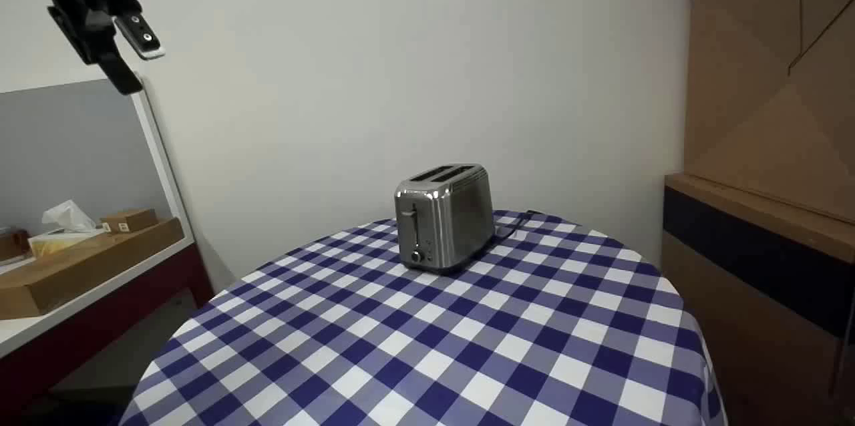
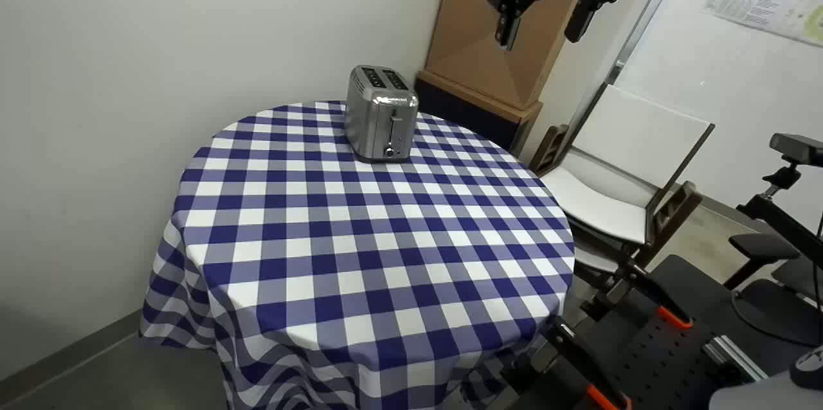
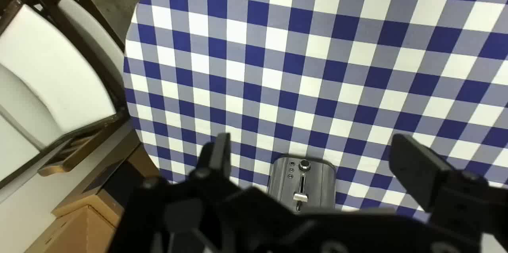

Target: Switch on the toaster

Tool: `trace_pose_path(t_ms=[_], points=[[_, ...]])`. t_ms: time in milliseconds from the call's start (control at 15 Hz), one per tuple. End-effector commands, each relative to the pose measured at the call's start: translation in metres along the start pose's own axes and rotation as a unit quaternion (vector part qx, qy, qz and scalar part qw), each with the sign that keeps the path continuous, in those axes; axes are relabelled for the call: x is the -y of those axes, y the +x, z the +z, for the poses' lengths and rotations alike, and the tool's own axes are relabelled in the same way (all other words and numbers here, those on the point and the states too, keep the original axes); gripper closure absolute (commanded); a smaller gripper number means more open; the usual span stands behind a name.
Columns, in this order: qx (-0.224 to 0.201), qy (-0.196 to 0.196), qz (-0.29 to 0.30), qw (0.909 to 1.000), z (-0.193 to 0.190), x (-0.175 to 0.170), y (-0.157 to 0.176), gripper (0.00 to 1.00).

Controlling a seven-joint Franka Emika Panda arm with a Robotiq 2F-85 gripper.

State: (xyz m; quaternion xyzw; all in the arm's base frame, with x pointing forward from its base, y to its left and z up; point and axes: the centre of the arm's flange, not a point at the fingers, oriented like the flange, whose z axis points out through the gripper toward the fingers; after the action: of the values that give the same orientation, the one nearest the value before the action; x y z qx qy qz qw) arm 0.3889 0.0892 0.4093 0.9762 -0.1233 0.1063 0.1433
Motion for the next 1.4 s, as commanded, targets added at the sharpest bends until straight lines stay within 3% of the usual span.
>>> trace_pose_path(t_ms=[0, 400, 533, 800, 933, 1000, 1067, 1200, 1333], points=[[0.0, 0.0, 0.0, 1.0, 0.0, 0.0, 0.0, 0.0], [0.0, 0.0, 0.0, 1.0, 0.0, 0.0, 0.0, 0.0], [0.022, 0.075, -0.034, 0.9964, -0.005, -0.002, -0.001, 0.0], [0.053, 0.159, -0.076, 0.983, -0.002, -0.011, 0.012, 0.0], [0.051, 0.152, -0.067, 0.9848, 0.008, -0.02, 0.026, 0.0], [0.047, 0.143, -0.053, 0.9872, 0.015, -0.027, 0.038, 0.04], [0.04, 0.131, -0.035, 0.9899, 0.023, -0.034, 0.05, 0.27], [0.025, 0.108, -0.012, 0.9938, 0.041, -0.045, 0.075, 0.32], [0.014, 0.088, -0.003, 0.9961, 0.063, -0.054, 0.102, 0.46]])
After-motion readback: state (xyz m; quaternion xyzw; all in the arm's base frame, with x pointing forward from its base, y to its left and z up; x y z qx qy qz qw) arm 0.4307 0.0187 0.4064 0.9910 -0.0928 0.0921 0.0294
